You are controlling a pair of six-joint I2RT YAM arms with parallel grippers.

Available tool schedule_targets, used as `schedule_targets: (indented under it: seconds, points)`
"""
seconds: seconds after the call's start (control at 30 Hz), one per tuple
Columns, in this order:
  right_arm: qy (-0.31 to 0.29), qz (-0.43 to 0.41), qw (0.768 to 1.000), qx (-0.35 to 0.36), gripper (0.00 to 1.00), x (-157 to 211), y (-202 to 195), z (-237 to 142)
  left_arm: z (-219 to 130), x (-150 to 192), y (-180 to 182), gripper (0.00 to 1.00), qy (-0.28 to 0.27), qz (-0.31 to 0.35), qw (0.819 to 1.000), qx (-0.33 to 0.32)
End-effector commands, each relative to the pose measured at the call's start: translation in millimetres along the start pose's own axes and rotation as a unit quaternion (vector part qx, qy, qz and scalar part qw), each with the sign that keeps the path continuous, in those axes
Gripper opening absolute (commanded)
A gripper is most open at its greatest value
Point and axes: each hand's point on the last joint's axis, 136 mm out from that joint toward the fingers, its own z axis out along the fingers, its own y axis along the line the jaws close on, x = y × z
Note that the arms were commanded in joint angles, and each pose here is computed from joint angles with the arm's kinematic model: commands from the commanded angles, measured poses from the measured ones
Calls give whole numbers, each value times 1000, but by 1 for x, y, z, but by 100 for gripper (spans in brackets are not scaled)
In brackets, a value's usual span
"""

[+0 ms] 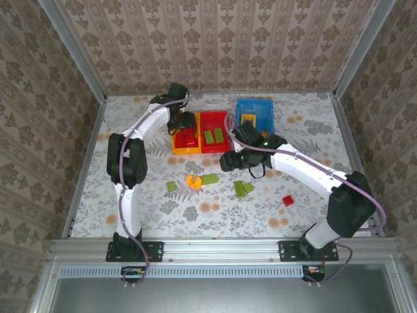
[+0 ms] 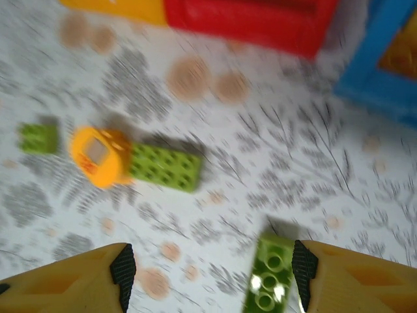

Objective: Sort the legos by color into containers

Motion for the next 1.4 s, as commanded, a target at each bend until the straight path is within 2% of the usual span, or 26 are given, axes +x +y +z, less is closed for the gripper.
schedule_targets:
  seconds: [0.0,0.2,0.23,0.43,0.57,0.77,1.0,1.1,1.17,1.37]
  points:
    - [76,6,995,59,69,39,-26,23,-48,-1,-12,66,-29,0,999,18]
    - [113,5,990,83,70,50,-36,52,-88,33,-17,68,-41,6,999,33]
    - [115,4,989,89,71,49,-38,54,-95,46,-30,68,-38,22,998,42]
    - [154,10,984,88,68,61,-40,75,-121,94,-32,68,-29,23,998,51]
    - [164,17,983,82,66,70,-40,81,-131,112,-29,68,-27,23,998,48]
    - [183,19,980,79,55,82,-37,86,-143,125,-30,68,-27,28,998,53]
    - [184,36,979,79,41,94,-35,82,-165,149,-46,68,-36,43,992,113]
    - [169,35,982,83,32,86,-35,79,-170,162,-51,69,-35,49,989,137]
    - [146,32,985,83,30,70,-31,71,-176,168,-58,68,-38,58,984,163]
    - [34,16,997,73,27,-14,-6,33,-203,166,-68,68,-79,76,975,192]
